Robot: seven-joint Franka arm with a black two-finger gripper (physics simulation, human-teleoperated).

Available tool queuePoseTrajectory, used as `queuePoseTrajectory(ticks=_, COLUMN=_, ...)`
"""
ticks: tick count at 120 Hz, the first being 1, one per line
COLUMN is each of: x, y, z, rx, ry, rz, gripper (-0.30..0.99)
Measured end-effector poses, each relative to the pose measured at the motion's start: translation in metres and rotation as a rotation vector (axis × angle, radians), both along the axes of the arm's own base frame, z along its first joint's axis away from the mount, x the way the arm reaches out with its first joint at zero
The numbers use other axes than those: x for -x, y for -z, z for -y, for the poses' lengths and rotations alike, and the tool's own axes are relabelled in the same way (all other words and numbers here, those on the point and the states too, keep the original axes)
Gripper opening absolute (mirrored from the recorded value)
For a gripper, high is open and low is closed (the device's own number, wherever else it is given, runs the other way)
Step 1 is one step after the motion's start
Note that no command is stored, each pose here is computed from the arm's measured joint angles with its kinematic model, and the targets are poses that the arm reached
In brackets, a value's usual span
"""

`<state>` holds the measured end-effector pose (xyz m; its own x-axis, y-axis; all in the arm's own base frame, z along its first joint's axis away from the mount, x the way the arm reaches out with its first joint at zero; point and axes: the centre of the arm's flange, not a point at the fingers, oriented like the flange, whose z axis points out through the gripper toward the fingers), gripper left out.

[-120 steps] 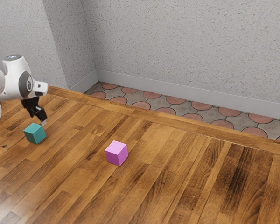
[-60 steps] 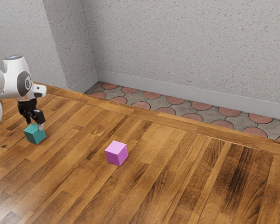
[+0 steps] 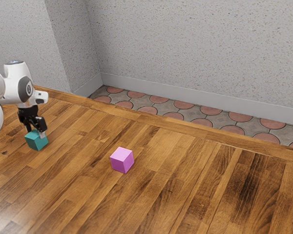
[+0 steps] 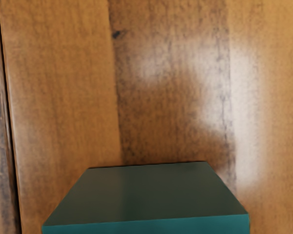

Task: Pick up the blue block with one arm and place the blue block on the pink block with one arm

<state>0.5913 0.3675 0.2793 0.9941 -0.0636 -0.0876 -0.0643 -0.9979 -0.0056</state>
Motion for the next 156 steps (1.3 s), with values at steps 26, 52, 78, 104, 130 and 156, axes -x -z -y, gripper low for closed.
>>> queuePoseTrajectory(ticks=26, x=0.006, y=0.003, z=-0.004, rx=0.016, ry=-0.015, rz=-0.022, gripper=0.67)
queuePoseTrajectory(ticks=52, x=0.006, y=0.01, z=-0.001, rx=0.036, ry=-0.013, rz=-0.055, gripper=0.67)
queuePoseTrajectory(ticks=78, x=0.004, y=0.013, z=-0.003, rx=0.068, ry=-0.011, rz=-0.065, gripper=0.67)
queuePoseTrajectory(ticks=104, x=0.005, y=0.015, z=-0.001, rx=0.078, ry=-0.007, rz=-0.077, gripper=0.67)
queuePoseTrajectory(ticks=130, x=0.004, y=0.014, z=0.001, rx=0.08, ry=-0.002, rz=-0.079, gripper=0.49)
queuePoseTrajectory(ticks=156, x=0.002, y=0.013, z=0.002, rx=0.069, ry=0.003, rz=-0.078, gripper=0.28)
